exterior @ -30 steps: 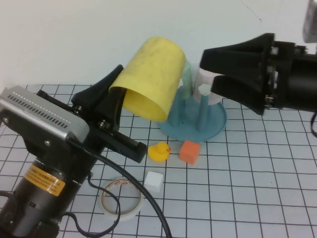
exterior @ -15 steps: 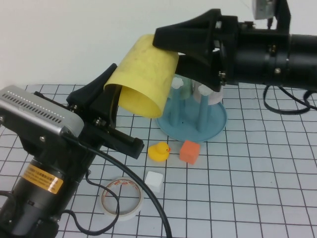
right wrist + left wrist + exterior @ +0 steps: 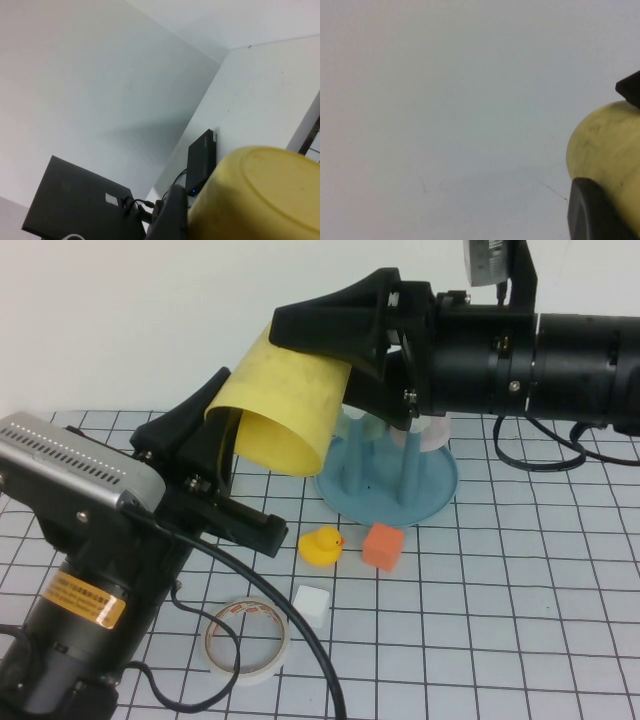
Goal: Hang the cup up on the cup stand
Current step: Adjust the cup with two arms
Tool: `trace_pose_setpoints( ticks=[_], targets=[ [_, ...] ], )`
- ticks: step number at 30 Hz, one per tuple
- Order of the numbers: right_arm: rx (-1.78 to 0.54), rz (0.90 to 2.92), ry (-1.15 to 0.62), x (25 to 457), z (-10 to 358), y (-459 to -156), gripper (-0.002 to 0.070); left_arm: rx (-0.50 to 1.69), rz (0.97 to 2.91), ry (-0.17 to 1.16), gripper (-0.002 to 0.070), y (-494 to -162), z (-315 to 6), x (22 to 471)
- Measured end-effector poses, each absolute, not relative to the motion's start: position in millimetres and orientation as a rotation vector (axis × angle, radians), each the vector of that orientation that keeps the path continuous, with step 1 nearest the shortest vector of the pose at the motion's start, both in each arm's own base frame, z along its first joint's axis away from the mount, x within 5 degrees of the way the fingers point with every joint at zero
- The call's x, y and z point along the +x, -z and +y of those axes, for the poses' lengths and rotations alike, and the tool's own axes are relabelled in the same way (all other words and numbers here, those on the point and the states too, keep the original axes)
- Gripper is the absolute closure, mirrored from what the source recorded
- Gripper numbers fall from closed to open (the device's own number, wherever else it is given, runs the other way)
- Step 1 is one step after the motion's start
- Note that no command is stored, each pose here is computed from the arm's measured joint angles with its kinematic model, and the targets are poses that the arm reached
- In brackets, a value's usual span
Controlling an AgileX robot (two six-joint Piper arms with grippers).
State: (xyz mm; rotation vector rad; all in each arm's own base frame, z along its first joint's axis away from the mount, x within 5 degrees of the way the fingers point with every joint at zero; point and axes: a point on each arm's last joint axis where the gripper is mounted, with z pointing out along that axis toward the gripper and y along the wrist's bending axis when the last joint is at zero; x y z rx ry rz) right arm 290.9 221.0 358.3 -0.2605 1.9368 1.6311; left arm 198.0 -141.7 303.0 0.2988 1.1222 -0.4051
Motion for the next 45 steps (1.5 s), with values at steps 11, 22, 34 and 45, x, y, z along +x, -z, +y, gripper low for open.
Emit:
trace_pose_setpoints(
  ticks=[11, 22, 34, 45],
  targets=[
    [-0.24, 1.942, -1.621, 292.2, 221.1, -357.6, -0.0017, 0.316, 1.115, 0.411, 0.067, -303.3, -143.0, 197.1],
    [-0.218, 1.948, -1.631, 292.5, 221.0, -357.8, 0.0092, 0.345, 1.109, 0.414, 0.067, -303.1, -145.0, 196.1],
    [-0.223, 1.946, -1.643, 291.7, 221.3, -358.3, 0.009, 0.34, 1.111, 0.415, 0.0653, -303.0, -144.7, 196.3],
    [-0.212, 1.935, -1.582, 295.7, 219.8, -357.7, 0.0092, 0.337, 1.106, 0.415, 0.04, -303.5, -144.5, 196.1]
  ],
)
